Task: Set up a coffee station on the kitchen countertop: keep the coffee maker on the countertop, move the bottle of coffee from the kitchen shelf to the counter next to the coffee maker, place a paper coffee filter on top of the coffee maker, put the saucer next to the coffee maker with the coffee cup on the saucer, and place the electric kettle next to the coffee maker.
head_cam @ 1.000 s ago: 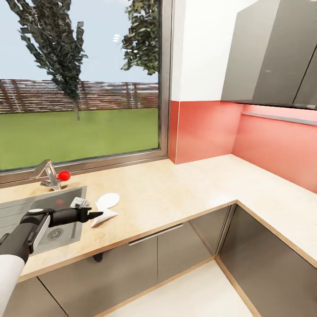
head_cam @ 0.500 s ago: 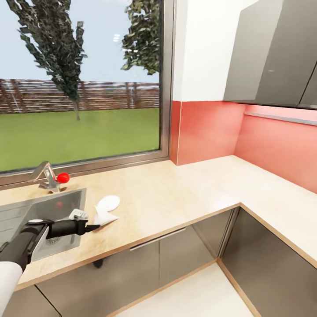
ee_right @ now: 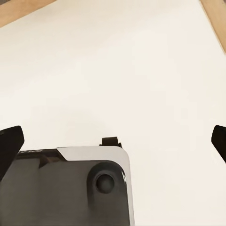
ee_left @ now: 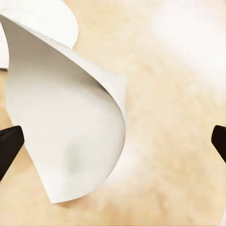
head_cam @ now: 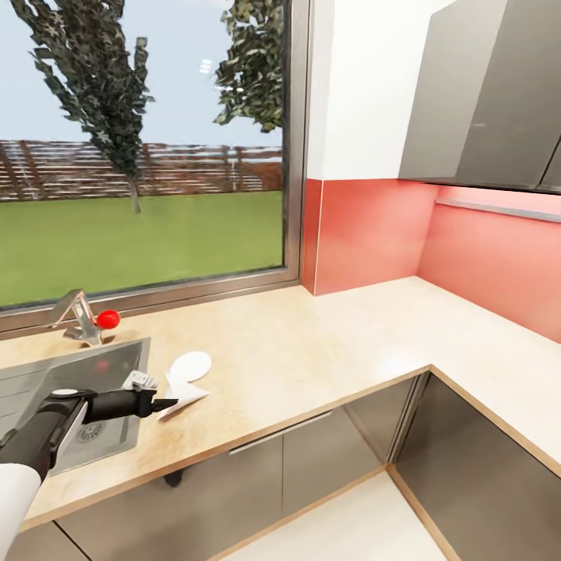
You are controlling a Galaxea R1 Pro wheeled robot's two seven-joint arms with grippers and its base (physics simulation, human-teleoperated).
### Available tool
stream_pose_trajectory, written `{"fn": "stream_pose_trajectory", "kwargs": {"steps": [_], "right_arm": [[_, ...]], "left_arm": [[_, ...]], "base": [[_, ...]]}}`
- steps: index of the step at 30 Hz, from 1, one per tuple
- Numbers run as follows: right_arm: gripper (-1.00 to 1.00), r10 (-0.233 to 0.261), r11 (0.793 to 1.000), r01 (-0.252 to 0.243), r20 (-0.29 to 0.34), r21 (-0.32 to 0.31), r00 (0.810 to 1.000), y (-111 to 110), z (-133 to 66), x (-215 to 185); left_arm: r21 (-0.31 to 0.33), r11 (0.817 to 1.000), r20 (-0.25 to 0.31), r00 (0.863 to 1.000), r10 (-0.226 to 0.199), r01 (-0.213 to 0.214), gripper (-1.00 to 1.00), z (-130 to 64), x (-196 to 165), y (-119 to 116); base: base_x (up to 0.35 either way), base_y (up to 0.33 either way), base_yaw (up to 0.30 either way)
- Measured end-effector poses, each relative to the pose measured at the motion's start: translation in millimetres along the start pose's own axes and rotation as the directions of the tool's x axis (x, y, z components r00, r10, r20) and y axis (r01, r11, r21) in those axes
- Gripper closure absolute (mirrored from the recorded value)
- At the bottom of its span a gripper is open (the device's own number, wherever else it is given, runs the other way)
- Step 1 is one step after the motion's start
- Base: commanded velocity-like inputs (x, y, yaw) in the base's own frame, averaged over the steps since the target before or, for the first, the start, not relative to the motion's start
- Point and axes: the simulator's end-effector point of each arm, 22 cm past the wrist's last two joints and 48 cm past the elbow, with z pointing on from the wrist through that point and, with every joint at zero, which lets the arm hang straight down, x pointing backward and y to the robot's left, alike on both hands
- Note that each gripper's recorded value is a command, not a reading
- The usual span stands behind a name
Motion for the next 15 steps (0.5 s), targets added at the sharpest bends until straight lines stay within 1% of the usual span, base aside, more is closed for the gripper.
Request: {"fn": "stream_pose_trajectory", "kwargs": {"steps": [9,15], "right_arm": [[-1.00,0.000,1.000,0.000,0.000,0.000,1.000,0.0,0.0,0.0],[-1.00,0.000,1.000,0.000,0.001,0.000,1.000,0.0,-0.1,0.0]], "left_arm": [[0.004,1.000,0.001,1.000,-0.003,0.003,-1.00,1.0,0.2,-1.4],[0.008,1.000,0.001,1.000,-0.005,0.005,-1.00,2.1,1.0,-3.2]], "base": [[0.021,-0.005,0.000],[0.179,-0.114,0.000]]}}
